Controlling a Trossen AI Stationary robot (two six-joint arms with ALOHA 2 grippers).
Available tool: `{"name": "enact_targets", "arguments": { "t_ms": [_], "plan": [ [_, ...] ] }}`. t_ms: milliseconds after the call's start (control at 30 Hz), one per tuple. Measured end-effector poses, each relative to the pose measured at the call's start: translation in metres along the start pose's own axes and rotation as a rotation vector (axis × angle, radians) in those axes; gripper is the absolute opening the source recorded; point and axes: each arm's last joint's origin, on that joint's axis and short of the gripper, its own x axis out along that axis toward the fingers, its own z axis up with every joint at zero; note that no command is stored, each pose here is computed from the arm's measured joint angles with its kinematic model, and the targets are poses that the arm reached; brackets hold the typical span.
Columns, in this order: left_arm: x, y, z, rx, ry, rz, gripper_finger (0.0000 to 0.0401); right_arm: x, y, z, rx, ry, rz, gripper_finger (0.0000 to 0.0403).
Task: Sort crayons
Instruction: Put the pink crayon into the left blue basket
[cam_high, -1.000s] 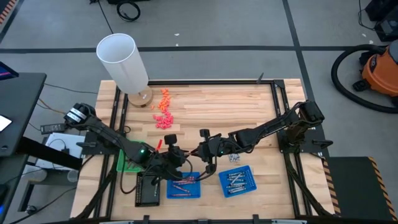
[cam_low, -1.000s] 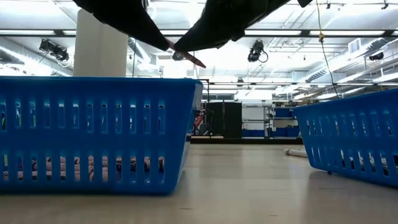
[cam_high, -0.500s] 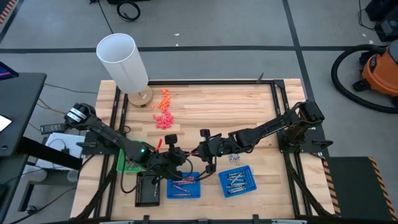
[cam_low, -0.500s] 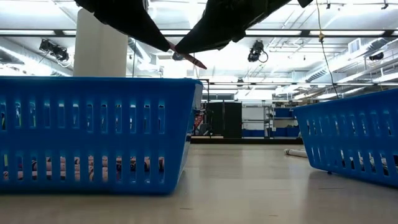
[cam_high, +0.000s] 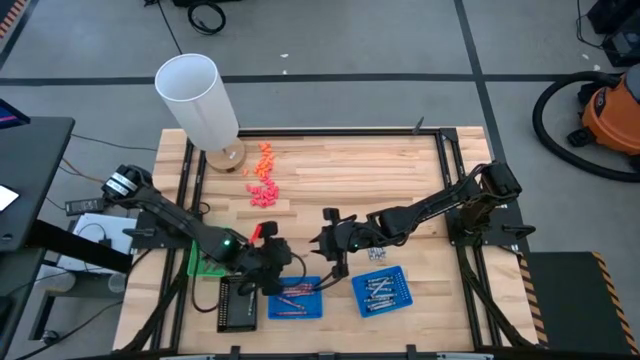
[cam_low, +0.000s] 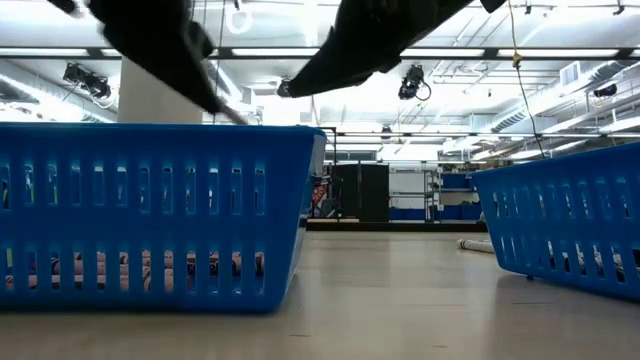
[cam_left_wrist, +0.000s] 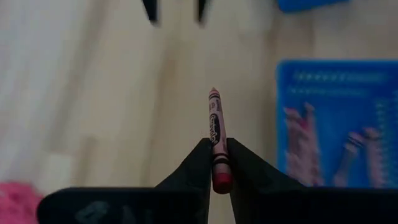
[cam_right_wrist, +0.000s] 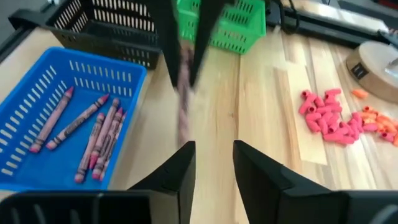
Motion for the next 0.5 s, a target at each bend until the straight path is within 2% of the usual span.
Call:
{"name": "enact_targets", "arguments": {
  "t_ms": [133, 267, 500],
  "plan": [
    [-0.017, 0.001, -0.006, -0.099, 0.118, -0.074, 0.0038, 0.002, -0.008, -0.004, 0.01, 0.038, -0.019, 0.0119],
    [-0.042, -0.007, -0.006, -0.175, 0.169, -0.078, 0.0039, 0.003, -0.017, -0.005, -0.001, 0.044, -0.045, 0.0125],
    [-0.08, -0.03, -0.014, -0.317, 0.233, -0.099, 0.0039, 0.005, -0.028, -0.009, -0.009, 0.073, -0.011, 0.0139]
  ]
}}
